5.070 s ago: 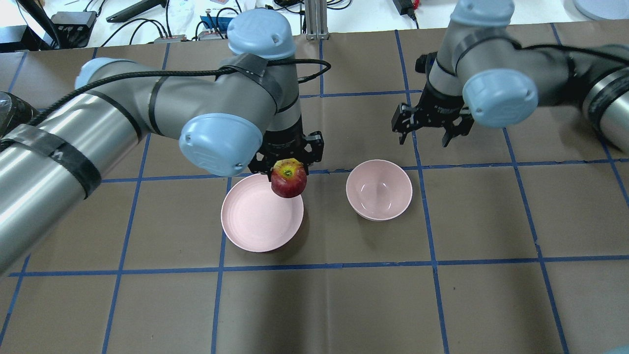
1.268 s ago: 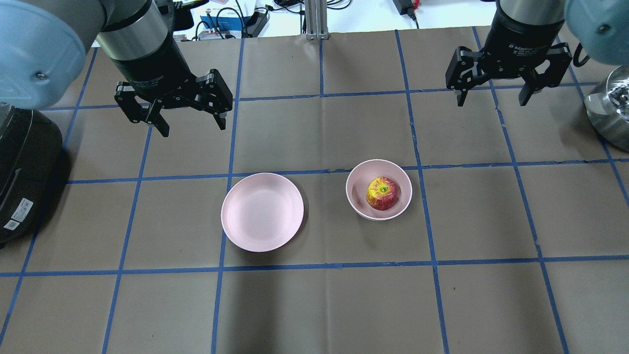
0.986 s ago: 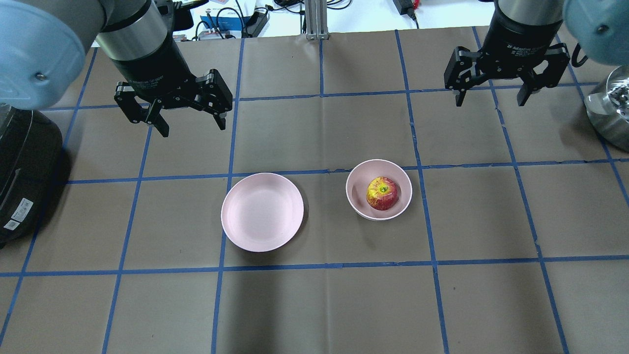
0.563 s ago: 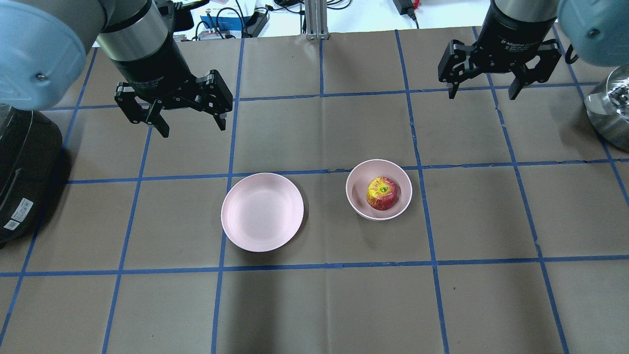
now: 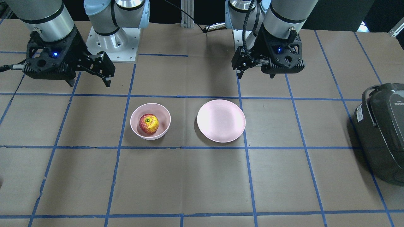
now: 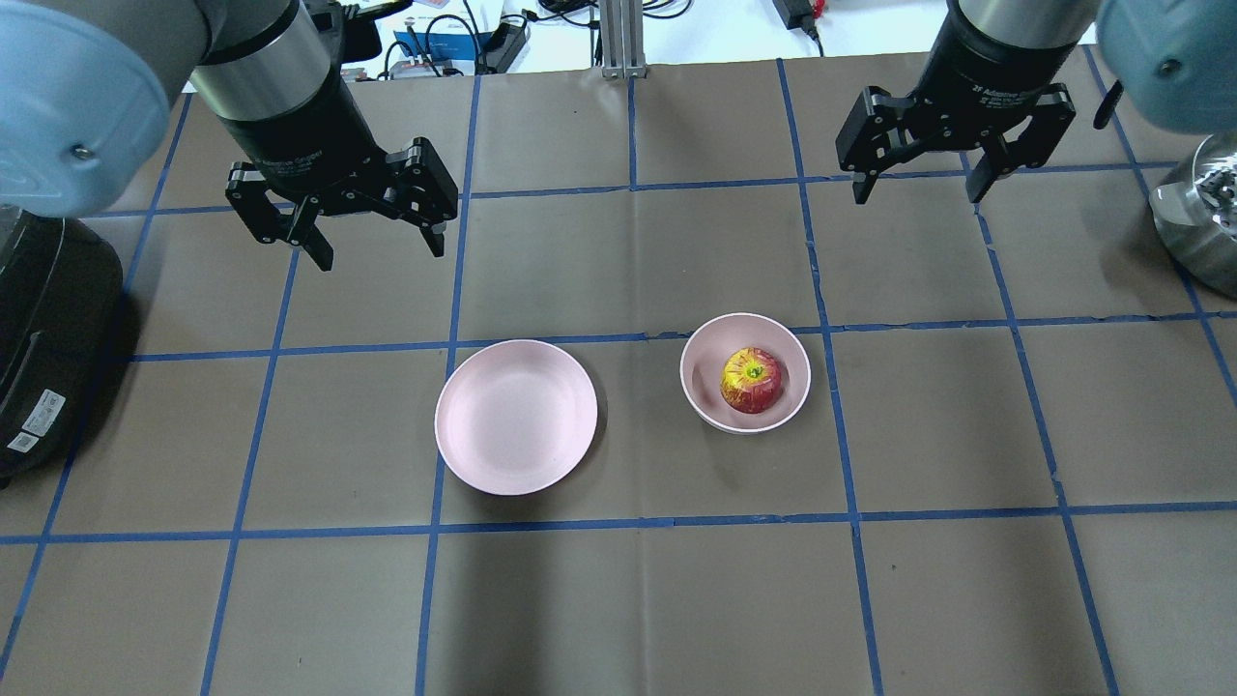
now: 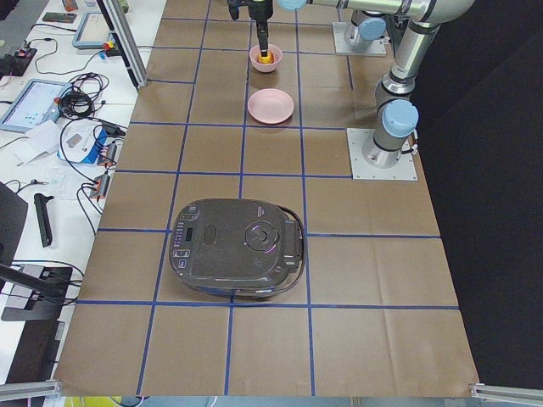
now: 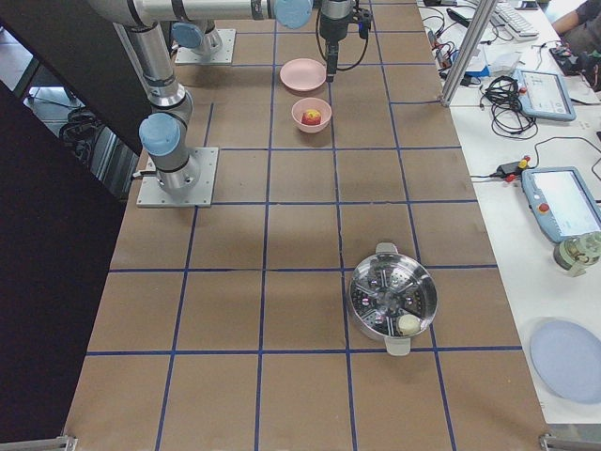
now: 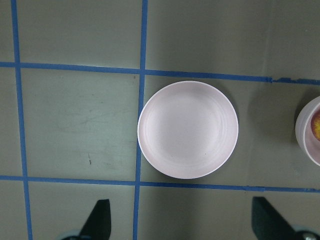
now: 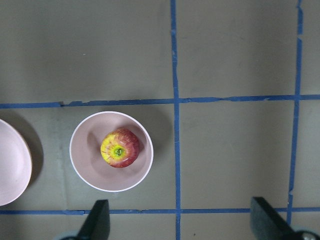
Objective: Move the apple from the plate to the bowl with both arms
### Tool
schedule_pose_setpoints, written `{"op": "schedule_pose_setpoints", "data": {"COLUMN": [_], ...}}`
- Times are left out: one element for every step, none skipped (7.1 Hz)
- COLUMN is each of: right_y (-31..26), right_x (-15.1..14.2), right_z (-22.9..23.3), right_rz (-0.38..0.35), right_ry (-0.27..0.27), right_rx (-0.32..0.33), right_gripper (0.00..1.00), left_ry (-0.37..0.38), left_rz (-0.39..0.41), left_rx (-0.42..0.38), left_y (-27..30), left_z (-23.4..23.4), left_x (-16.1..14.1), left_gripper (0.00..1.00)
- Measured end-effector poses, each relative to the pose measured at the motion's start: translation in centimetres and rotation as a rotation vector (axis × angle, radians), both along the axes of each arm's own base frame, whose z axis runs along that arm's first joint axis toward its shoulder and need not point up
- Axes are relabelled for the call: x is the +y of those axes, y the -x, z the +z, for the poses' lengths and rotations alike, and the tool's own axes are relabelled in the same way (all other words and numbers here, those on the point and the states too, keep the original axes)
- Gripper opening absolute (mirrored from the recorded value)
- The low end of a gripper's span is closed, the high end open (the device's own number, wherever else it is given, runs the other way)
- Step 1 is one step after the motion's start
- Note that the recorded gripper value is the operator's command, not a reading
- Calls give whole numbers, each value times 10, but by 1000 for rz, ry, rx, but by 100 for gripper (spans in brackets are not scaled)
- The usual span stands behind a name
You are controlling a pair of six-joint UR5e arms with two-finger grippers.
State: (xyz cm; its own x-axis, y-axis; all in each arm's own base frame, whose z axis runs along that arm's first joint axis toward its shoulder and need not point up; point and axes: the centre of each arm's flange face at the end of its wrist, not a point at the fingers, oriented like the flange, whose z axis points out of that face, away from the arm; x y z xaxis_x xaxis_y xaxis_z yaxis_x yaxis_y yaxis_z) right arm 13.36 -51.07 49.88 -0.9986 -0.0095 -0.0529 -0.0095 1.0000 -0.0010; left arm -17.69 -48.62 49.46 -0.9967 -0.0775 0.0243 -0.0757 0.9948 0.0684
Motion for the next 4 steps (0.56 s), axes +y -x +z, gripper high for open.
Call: {"op": "schedule_pose_setpoints", "data": {"right_y": [-2,-3,-2,-1], "right_x": [0,0,0,-1], "right_z": [2,4,5,6], "right_rz": [29,38,39,37], "right_ry": [8,16,22,25], "right_rx": [-24,-31,-25,-9], "right_gripper": [100,100,100,100], "left_ry": [-1,-1,-1,-2], "left_rz": [0,1,0,0], "left_rx": [0,0,0,0], "left_y": [0,0,0,0], "left_z": [0,-1,-1,-1], "left_x": [0,0,0,0], "left_gripper": [100,100,100,100]}}
